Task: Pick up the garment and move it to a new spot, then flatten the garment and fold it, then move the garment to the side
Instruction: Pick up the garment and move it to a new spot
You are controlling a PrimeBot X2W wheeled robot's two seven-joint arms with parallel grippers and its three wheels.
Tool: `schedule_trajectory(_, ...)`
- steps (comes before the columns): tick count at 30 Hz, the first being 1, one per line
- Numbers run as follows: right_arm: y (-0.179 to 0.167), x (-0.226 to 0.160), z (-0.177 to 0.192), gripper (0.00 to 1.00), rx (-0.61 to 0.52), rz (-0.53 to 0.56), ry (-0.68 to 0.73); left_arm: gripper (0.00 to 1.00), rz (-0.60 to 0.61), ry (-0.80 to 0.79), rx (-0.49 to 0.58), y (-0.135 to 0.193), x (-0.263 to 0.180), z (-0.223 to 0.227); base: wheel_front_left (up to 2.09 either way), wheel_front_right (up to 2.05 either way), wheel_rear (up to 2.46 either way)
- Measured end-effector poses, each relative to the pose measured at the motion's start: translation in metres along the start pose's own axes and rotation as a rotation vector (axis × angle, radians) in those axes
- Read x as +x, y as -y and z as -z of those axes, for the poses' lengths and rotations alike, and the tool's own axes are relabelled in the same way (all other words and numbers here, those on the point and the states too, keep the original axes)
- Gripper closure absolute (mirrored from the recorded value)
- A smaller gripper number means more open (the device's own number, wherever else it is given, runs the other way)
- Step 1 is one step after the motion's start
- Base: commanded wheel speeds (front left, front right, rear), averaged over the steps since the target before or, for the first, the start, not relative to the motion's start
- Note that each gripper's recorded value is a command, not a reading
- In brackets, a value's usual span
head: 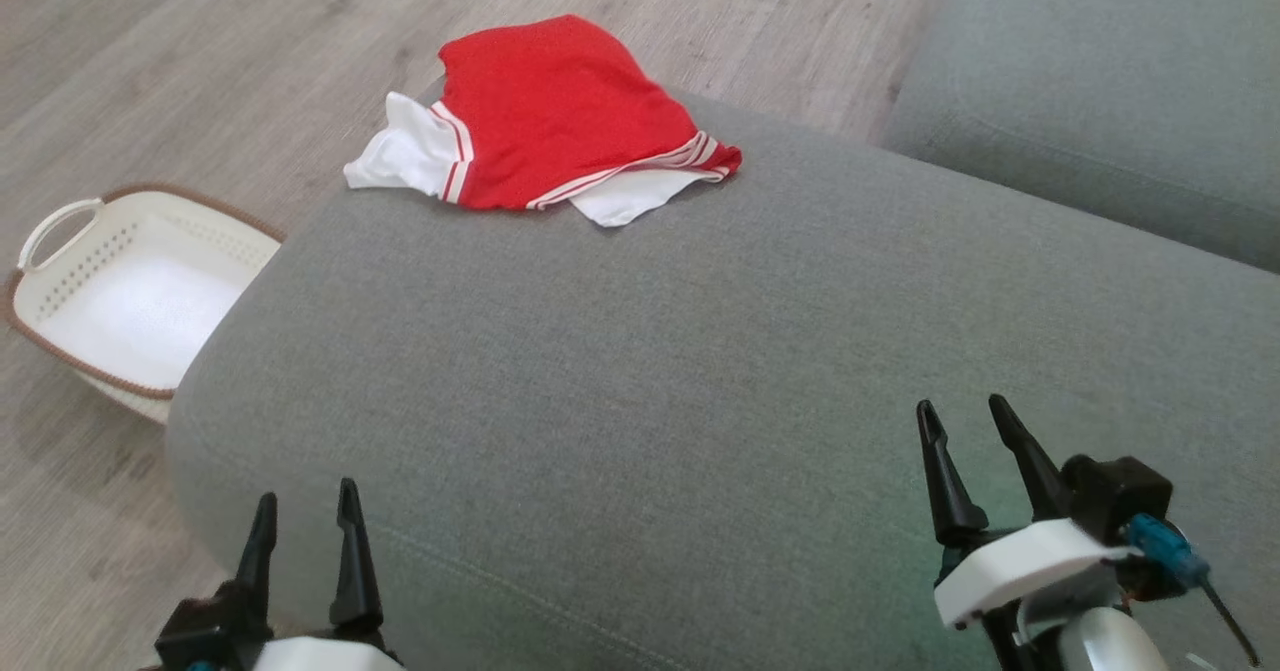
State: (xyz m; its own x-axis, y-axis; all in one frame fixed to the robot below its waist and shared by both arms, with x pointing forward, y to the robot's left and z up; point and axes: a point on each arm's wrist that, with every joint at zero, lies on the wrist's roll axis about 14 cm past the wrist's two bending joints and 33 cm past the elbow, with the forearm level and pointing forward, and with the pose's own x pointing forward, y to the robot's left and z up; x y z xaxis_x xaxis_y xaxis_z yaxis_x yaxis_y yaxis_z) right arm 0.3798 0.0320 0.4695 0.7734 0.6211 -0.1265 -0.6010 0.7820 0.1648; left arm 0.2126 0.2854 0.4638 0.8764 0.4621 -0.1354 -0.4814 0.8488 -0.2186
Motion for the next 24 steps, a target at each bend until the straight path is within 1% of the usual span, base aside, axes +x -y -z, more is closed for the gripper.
schedule_trajectory(9,-0.003,0.014,0.002,0.0,-0.007,-0.023,-0.007,0.0,-0.057,-0.003,0.018,-0.016,0.0,-0.002,0.0,0.0,0.0)
schedule_trajectory(12,0.004,0.018,-0.002,0.0,-0.017,-0.007,0.006,0.0,-0.049,-0.002,0.069,-0.023,0.005,-0.009,0.0,0.0,0.0)
schedule_trajectory(13,0.004,0.018,-0.002,0.0,-0.017,-0.007,0.006,0.0,-0.049,-0.002,0.069,-0.023,0.005,-0.009,0.0,0.0,0.0)
schedule_trajectory(14,0.007,0.019,-0.004,0.0,-0.022,-0.001,0.008,0.0,-0.041,0.003,0.098,-0.025,0.01,-0.015,0.0,0.0,0.0)
schedule_trajectory(16,0.011,0.021,-0.009,0.0,-0.036,0.007,0.016,0.0,-0.025,0.039,0.152,-0.029,0.025,-0.038,0.0,0.0,0.0)
schedule_trajectory(20,0.016,0.03,-0.024,0.0,-0.083,0.013,0.037,0.0,0.005,0.181,0.267,-0.027,0.067,-0.109,0.0,0.0,0.0)
schedule_trajectory(24,0.037,0.039,-0.05,0.0,-0.113,0.059,0.092,0.0,0.084,0.246,0.361,-0.002,0.115,-0.159,0.0,0.0,0.0)
